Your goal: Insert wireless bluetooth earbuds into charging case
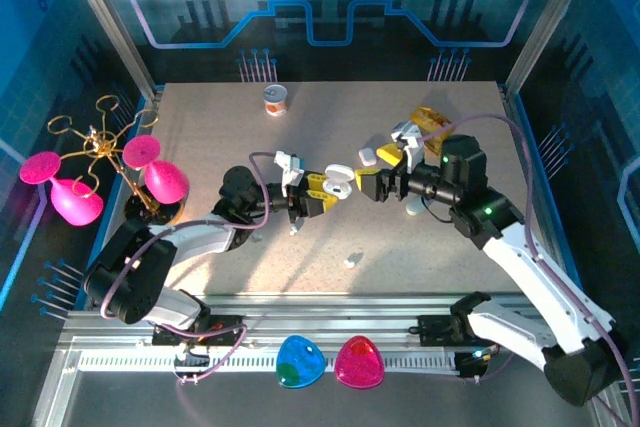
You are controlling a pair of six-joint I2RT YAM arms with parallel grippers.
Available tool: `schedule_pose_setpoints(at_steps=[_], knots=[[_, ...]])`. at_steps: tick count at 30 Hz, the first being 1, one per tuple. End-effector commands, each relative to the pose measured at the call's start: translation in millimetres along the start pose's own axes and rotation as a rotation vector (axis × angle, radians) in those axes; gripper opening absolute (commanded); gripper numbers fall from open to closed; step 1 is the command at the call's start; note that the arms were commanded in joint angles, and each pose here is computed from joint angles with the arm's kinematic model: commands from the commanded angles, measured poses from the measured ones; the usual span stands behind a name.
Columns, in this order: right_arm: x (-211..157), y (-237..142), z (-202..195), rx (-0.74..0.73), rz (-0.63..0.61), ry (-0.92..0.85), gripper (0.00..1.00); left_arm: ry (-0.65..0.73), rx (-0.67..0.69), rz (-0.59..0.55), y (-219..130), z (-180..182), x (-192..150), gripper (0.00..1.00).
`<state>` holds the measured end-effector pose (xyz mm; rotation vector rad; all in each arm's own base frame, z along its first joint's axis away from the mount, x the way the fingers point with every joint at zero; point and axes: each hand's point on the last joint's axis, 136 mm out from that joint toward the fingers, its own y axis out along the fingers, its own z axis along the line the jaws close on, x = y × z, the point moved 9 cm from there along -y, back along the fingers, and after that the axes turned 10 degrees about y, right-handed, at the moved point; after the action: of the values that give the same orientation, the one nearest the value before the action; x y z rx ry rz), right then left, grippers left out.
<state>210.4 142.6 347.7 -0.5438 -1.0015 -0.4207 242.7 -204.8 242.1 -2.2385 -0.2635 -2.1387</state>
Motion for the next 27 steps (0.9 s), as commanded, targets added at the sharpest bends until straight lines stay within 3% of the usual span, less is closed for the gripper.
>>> schedule_pose_setpoints(at_steps=[1,3,8,14,21,27], knots=[[3.7,-9.1,-5.0,0.014,-0.077,0.071,0.87,0.102,0.052,-0.042,-4.9,-0.3,8.0,0.26],[-6.0,-9.7,-20.2,-0.057,-0.081,0.148,1.0,0.125,0.082,-0.053,-6.5,-0.1,10.7,0.25],[-31.7,-1.8,-56.3,-0.16,-0.05,0.313,1.0,0.192,0.195,-0.069,-14.5,-0.3,13.4,0.26],[-65.9,23.2,-91.1,-0.308,0.099,0.458,0.92,0.225,0.234,-0.065,-20.7,-5.4,17.4,0.26],[-101.0,56.5,-105.3,-0.359,0.282,0.517,0.86,0.242,0.236,-0.058,-24.4,-10.8,20.2,0.26],[-113.4,84.1,-116.4,-0.369,0.353,0.538,0.7,0.248,0.238,-0.052,-25.2,-11.5,19.0,0.26]])
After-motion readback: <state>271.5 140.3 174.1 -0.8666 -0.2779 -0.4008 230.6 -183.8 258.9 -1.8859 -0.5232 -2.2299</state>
